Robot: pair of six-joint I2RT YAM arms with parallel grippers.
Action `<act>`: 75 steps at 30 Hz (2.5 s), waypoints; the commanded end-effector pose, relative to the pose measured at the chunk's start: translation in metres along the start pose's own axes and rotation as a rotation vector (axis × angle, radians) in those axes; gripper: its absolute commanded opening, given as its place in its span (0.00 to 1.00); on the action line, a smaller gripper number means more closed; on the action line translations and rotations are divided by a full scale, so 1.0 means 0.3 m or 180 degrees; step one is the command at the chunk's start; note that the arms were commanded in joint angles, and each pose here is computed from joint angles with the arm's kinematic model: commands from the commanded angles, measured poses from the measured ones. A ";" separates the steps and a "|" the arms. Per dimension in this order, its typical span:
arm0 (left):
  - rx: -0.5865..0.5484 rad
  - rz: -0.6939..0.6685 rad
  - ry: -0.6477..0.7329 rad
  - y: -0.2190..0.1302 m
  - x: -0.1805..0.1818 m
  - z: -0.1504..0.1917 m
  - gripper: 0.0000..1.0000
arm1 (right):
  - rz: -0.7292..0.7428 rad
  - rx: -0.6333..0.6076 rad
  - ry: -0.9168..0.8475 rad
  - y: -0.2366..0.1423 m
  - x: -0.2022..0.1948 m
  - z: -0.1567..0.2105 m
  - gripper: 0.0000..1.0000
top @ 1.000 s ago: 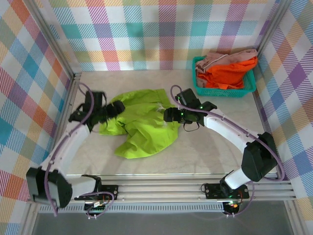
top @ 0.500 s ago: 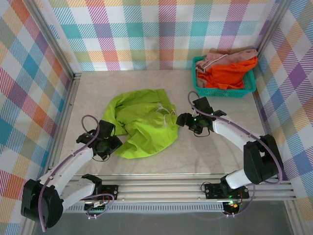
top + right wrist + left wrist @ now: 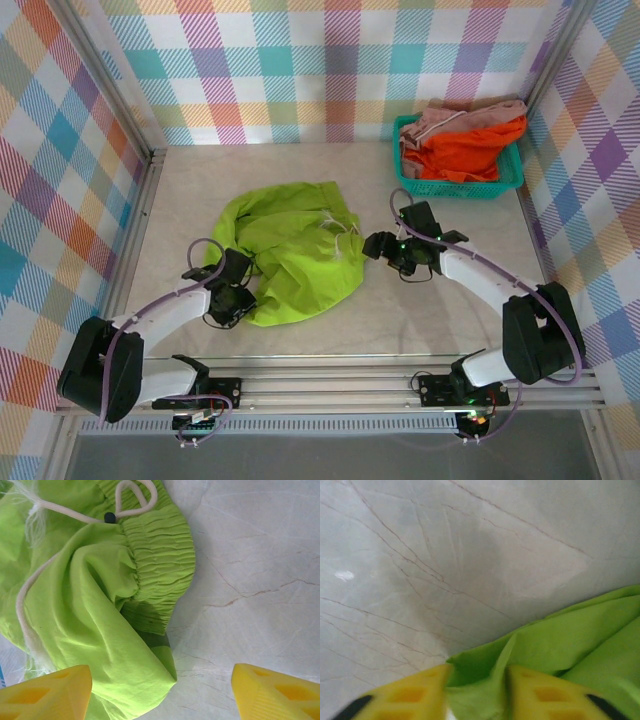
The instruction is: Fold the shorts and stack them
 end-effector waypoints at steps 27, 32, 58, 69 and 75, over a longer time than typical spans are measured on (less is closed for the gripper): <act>-0.1684 -0.0341 0.0310 -0.469 -0.018 -0.288 0.00 | -0.0916 0.0223 0.1293 0.170 0.013 0.109 0.56; -0.1576 -0.0285 0.0319 -0.433 -0.035 -0.292 0.00 | -0.0891 0.0257 0.1274 0.221 0.048 0.094 0.55; -0.1448 -0.0070 0.0341 -0.382 -0.029 -0.265 0.00 | -0.1719 0.0042 0.1636 0.351 0.117 0.021 0.57; -0.1455 -0.0048 0.0352 -0.383 -0.032 -0.266 0.00 | -0.2080 0.0026 0.1626 0.326 0.162 0.014 0.11; -0.1647 0.0019 0.0330 -0.462 -0.034 -0.290 0.00 | -0.1686 -0.0186 0.1261 0.192 0.178 -0.046 0.00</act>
Point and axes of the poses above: each hand's point on the last joint's axis, 136 mm out from that joint toward the fingers, its own y axis out along the fingers, its own x axis along the line the jaws close on, z = x × y, the point moved 8 cm from there along -y, back along the fingers
